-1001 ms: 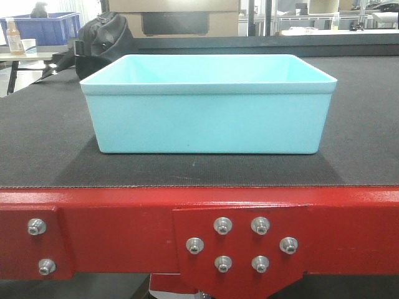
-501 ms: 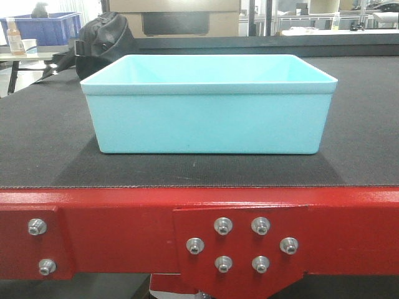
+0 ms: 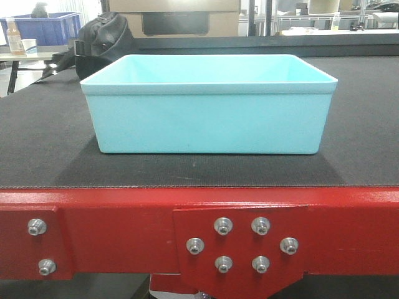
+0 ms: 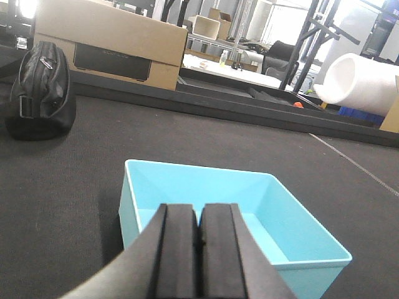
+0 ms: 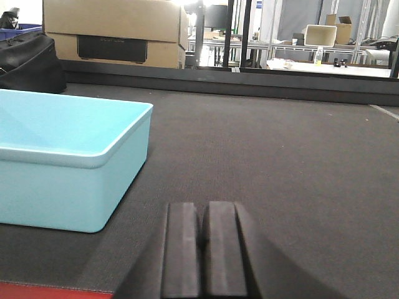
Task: Fetch blue bin and place on conveyor start
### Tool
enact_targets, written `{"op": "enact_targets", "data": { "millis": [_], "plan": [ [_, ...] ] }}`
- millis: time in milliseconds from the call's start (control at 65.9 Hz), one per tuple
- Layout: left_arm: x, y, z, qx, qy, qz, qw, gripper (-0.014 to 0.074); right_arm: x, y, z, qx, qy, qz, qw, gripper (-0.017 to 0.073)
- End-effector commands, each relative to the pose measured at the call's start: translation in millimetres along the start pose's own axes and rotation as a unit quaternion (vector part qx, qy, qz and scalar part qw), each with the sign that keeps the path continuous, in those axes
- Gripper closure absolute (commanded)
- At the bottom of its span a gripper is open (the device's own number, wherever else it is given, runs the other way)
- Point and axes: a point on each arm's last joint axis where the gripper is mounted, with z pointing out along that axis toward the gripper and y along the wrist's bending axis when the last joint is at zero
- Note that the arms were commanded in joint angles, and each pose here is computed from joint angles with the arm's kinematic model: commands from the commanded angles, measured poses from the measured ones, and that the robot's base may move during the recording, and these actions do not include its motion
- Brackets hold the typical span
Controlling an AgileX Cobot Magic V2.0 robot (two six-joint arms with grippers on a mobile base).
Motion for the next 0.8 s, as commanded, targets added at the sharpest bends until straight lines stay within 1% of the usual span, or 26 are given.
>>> {"op": "enact_targets", "data": {
  "millis": [0,425,440,485,501,546,561,576,592,637,652,667,728,789],
  "plan": [
    [-2.4,-0.8,-1.5,0.005,-0.012,0.003,1.000,0.0704,-1.1,-0.1,-0.3,0.001,-0.009,0.003,1.000,0.0725],
    [-1.8,-0.4,-2.1,0.002,-0.009,0.003,1.000,0.0704,-1.1,-0.1,-0.3,0.001,-0.009,0.003,1.000,0.0725],
    [-1.8,-0.2,-2.1,0.001,-0.009,0.001,1.000,0.0704,-1.1,-0.1,-0.3,0.001,-0.009,0.003,1.000,0.0725],
    [1.0,1.4,-3.1,-0.002,-0.007,-0.016,1.000,0.0704,-1.1,-0.1,-0.3,0.001,-0.009,0.003,1.000,0.0725],
    [2.1,2.2,-4.0,-0.004,-0.007,-0.015,1.000,0.0704,-1.1,-0.1,-0.3,0.001,-0.009,0.003,1.000,0.0725],
    [5.1,5.6,-6.8,-0.014,-0.014,0.007,1.000,0.0704,-1.1,-0.1,-0.3,0.001,-0.009,0.003,1.000,0.0725],
    [6.8,7.3,-8.6,-0.019,-0.018,0.025,0.999,0.0704,-1.1,-0.1,-0.3,0.001,-0.009,0.003,1.000,0.0725],
    [8.2,8.5,-9.9,-0.022,-0.020,0.037,0.999,0.0704,-1.1,-0.1,-0.3,0.001,-0.009,0.003,1.000,0.0725],
    [9.5,9.7,-11.3,-0.026,-0.023,0.060,0.998,0.0704,-1.1,-0.1,-0.3,0.001,-0.009,0.003,1.000,0.0725],
    [16.1,14.3,-16.4,-0.041,-0.029,0.096,0.994,0.0704,-1.1,-0.1,-0.3,0.001,-0.009,0.003,1.000,0.0725],
    [19.2,16.6,-18.8,-0.050,-0.031,0.112,0.992,0.0704,-1.1,-0.1,-0.3,0.001,-0.009,0.003,1.000,0.0725],
    [21.6,18.3,-20.5,-0.056,-0.031,0.120,0.991,0.0704,-1.1,-0.1,-0.3,0.001,-0.009,0.003,1.000,0.0725],
    [31.7,25.5,-26.9,-0.085,-0.031,0.143,0.986,0.0704,-1.1,-0.1,-0.3,0.001,-0.009,0.003,1.000,0.0725],
    [45.4,32.3,-33.6,-0.110,-0.030,0.139,0.984,0.0704,-1.1,-0.1,-0.3,0.001,-0.009,0.003,1.000,0.0725]
  ]
}}
